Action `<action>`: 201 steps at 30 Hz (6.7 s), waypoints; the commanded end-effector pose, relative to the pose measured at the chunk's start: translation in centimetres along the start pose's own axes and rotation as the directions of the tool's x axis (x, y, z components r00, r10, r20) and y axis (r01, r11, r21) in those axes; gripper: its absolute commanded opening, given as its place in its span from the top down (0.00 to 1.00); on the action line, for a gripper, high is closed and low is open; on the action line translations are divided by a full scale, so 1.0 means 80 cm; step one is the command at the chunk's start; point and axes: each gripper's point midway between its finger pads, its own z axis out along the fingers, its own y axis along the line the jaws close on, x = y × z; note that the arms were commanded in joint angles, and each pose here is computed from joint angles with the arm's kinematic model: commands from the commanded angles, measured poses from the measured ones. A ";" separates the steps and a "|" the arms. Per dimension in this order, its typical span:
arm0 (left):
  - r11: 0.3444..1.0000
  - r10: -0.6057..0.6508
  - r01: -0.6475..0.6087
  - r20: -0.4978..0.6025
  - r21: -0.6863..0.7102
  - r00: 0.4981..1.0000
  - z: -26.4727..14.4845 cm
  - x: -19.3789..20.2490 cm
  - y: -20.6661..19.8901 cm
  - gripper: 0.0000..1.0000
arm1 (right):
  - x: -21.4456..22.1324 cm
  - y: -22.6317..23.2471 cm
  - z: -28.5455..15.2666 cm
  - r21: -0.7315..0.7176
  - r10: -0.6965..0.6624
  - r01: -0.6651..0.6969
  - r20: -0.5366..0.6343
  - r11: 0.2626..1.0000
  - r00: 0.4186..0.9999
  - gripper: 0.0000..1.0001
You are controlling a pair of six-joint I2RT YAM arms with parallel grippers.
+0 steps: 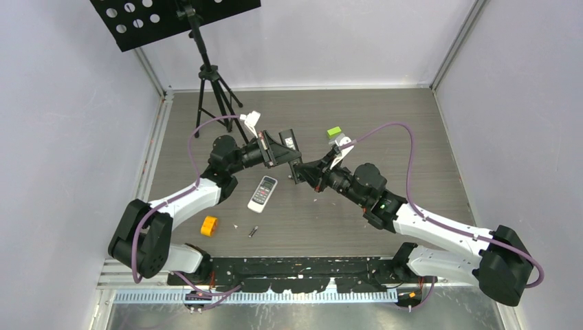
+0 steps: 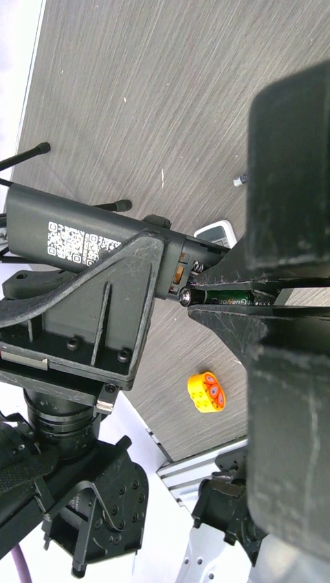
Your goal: Load the batteries into the remote control
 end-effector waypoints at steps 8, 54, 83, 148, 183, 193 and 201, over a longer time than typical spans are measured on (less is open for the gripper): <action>0.996 0.045 -0.046 0.014 0.082 0.999 -0.001 -0.013 -0.036 1.00 | -0.013 0.010 0.009 -0.022 -0.050 0.050 -0.033 0.999 0.998 0.85; 0.998 0.034 -0.044 0.181 0.053 0.983 -0.002 -0.054 -0.025 1.00 | -0.032 -0.016 -0.003 0.153 0.765 -0.795 0.214 0.587 0.607 0.07; 0.997 -0.010 -0.006 0.208 0.077 0.978 -0.006 -0.059 -0.035 1.00 | -0.049 -0.007 0.034 0.035 0.827 -0.854 0.230 0.520 0.513 0.14; 0.935 0.293 -0.292 0.028 0.202 0.956 -0.025 -0.024 -0.041 1.00 | -0.003 -0.108 -0.101 0.447 0.493 -0.520 0.185 0.728 0.850 0.21; 0.932 0.342 -0.345 0.040 0.113 0.939 -0.020 -0.027 -0.003 1.00 | 0.136 -0.237 -0.228 0.953 0.439 0.220 -0.291 0.208 0.850 0.30; 0.957 0.275 -0.279 0.052 0.080 0.960 -0.012 -0.030 0.018 1.00 | 0.197 -0.218 -0.258 0.974 0.642 0.110 -0.213 0.198 0.737 0.55; 0.962 0.262 -0.265 0.055 0.068 0.964 -0.013 -0.028 0.022 1.00 | 0.216 -0.215 -0.258 0.972 0.687 0.074 -0.210 0.222 0.696 0.65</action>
